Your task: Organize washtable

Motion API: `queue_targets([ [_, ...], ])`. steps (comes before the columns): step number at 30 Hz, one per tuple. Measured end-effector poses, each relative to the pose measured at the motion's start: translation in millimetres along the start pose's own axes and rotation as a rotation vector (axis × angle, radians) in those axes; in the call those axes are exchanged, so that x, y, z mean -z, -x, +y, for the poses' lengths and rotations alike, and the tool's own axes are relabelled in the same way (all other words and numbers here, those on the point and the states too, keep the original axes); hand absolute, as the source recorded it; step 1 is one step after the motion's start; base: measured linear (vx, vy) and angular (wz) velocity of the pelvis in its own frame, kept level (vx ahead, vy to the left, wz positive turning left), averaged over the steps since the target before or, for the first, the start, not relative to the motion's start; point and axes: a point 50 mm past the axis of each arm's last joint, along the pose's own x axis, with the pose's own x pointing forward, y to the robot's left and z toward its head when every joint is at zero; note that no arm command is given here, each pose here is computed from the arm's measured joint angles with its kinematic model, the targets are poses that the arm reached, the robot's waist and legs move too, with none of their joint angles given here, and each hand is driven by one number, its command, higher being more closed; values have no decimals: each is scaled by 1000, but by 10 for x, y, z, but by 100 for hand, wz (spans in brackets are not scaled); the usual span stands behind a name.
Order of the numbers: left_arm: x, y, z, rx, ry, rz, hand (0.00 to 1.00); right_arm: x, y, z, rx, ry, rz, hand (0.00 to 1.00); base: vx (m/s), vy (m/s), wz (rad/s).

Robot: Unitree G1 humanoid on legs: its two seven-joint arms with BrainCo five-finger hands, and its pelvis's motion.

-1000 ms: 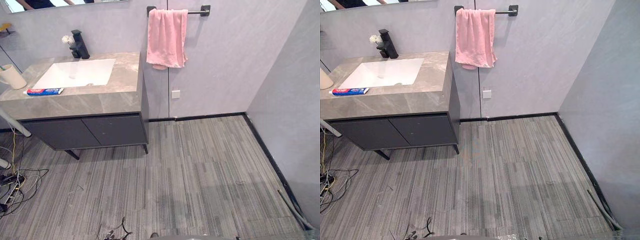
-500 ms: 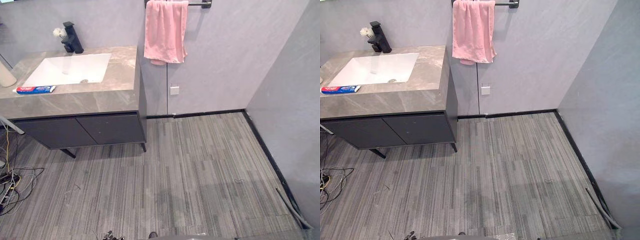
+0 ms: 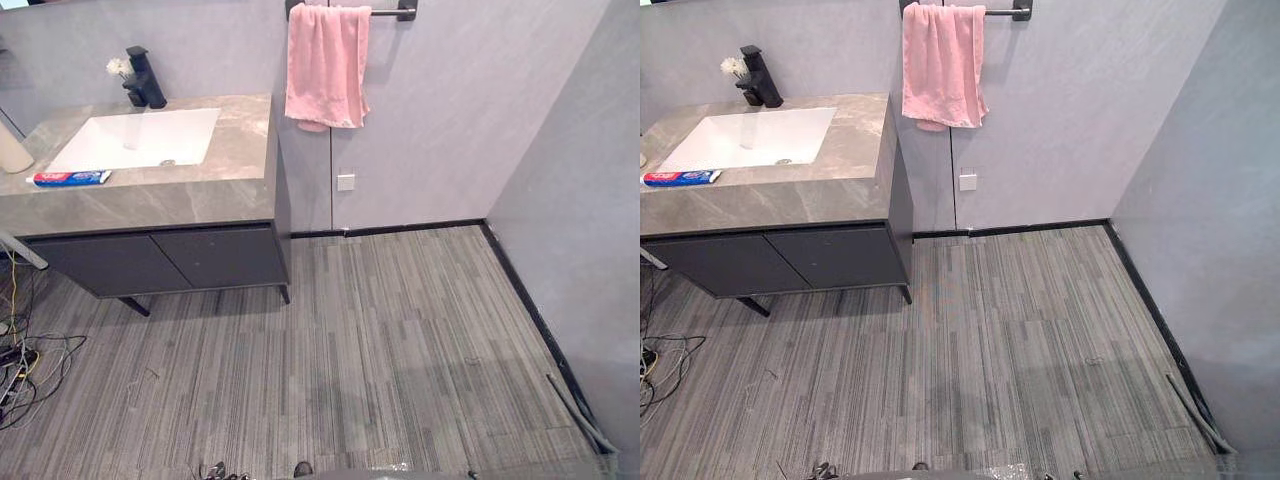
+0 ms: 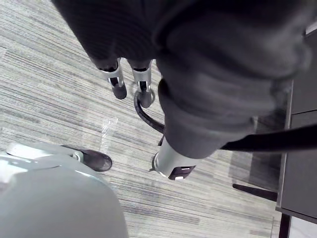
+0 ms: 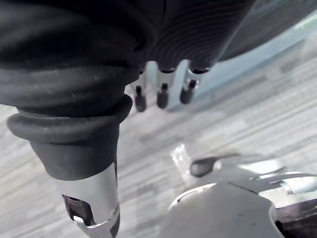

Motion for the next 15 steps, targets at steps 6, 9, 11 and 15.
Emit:
queue_targets([
  [6, -4, -1, 13, -7, 11, -1, 0, -9, -1, -2, 1, -13, -3, 0, -45, -15, -1],
  [9, -84, -14, 62, -28, 50, -31, 0, -31, -3, 53, -12, -23, -10, 0, 17, -57, 0],
  [11, -126, -15, 136, -57, 95, -49, 0, -36, -1, 78, -13, -46, -14, 0, -33, -115, -7],
  [15, -79, 0, 57, -53, 159, -47, 0, -93, -3, 51, -8, -43, -40, 0, 74, -64, -48],
])
